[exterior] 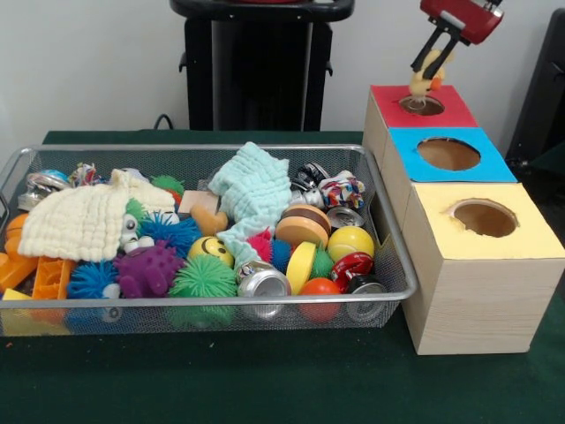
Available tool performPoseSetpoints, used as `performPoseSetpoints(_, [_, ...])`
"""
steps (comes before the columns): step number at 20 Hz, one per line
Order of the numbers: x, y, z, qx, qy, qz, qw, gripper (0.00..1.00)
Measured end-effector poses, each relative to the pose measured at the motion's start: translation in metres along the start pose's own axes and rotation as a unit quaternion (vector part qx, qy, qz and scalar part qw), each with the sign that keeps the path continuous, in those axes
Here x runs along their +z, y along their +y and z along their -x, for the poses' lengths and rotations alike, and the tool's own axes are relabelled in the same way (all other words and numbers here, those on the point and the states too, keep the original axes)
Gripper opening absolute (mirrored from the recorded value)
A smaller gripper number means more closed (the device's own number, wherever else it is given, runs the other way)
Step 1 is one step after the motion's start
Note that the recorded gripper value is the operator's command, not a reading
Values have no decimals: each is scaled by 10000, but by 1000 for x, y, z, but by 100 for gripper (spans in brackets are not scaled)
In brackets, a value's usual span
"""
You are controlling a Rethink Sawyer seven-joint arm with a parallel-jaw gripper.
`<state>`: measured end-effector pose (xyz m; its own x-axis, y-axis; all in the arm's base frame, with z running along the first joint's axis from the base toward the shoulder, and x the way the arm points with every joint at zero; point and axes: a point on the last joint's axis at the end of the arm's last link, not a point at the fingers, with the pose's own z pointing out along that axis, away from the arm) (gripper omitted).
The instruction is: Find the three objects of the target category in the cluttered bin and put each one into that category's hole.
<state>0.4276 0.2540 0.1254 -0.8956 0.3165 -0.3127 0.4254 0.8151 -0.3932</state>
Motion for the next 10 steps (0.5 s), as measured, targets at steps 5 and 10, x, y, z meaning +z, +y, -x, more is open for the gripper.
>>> performPoseSetpoints(5, [4, -6, -3, 16, -18, -28, 10000, 0])
performPoseSetpoints(10, [8, -8, -1, 30, -115, -8, 9999, 0])
